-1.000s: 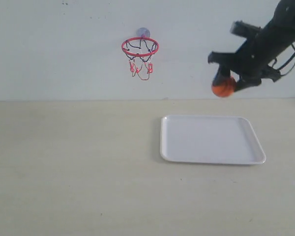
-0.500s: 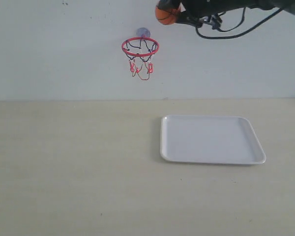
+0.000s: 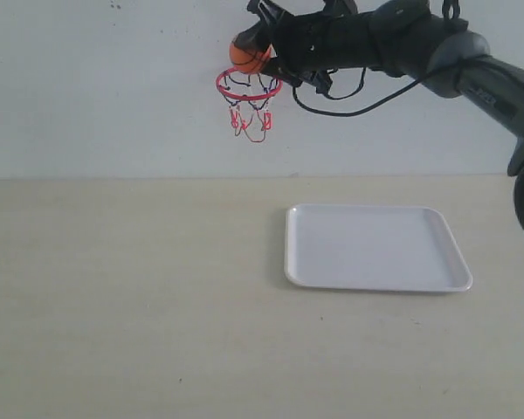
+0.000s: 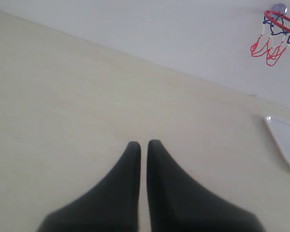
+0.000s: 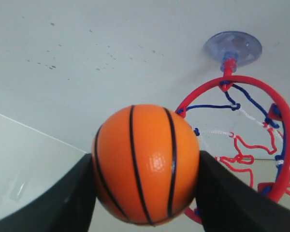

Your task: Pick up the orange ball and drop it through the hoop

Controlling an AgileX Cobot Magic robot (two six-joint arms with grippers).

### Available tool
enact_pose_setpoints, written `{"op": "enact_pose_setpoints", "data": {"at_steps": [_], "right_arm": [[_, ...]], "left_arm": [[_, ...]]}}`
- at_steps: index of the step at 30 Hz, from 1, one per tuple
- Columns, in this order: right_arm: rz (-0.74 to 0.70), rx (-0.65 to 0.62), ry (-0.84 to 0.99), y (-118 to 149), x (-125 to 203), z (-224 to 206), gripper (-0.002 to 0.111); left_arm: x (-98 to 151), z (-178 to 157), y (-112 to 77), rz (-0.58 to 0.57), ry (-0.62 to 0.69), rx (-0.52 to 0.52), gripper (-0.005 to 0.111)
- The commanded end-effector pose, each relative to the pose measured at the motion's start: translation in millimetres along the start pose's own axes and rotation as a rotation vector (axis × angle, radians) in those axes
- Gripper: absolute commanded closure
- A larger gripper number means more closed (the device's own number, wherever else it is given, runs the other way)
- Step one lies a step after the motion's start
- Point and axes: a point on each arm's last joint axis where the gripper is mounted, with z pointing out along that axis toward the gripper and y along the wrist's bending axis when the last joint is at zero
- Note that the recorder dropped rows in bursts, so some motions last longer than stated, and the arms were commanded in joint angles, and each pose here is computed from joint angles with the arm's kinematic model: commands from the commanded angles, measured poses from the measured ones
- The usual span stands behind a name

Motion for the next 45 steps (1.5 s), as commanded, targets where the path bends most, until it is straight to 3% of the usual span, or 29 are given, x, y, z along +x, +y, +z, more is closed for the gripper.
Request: {"op": "enact_pose_setpoints", "data": {"at_steps": [1,10,13,16,18,24,28,33,39,45], "right_arm": [[-0.001,-0.018,-0.038,2.9,-0.1,4.1,0.108],[-0.038,-0.016,-0.074,4.9,-1.2,5.6,0.105],[-0.043,-0.011,-0.089,4.6,-2.6,5.5,0.086],[-0.043,-0.007,-0.11,5.0,-3.7,5.9,0.054],[-0.057,0.003,-0.125,5.8,-3.6,6.9,0.04],[-0.075,0.016,-0.128,5.2,-3.4,7.2,0.037],[-0.073,0.015,-0.124,5.3,-3.1,7.3,0.023],[-0.087,0.002,-0.088,7.8,-9.4,-1.9,0.023],[-0.106,-0.012,0.068,-3.5,-54.1,-69.3,0.023],[-0.07,-0.001,0.302,-36.2,-65.3,-119.7,0.023]], "left_arm": [[-1.1,-0.3,-0.9,0.003,-0.009,0.012,0.103],[-1.1,-0.3,-0.9,0.003,-0.009,0.012,0.103],[-1.1,-0.3,-0.9,0.003,-0.009,0.012,0.103],[-1.1,-0.3,-0.9,0.003,-0.009,0.012,0.103],[-1.1,-0.3,-0.9,0.003,-0.009,0.012,0.103],[-1.1,-0.3,-0.9,0.003,-0.009,0.012,0.103],[-1.1,-0.3,-0.9,0.003,-0.009,0.012,0.103],[-1.1,-0.3,-0.9,0.003,-0.009,0.012,0.103],[-1.1,-0.3,-0.9,0.003,-0.009,0.012,0.103],[-1.1,-0.3,-0.9,0.003,-0.009,0.012,0.103]]}}
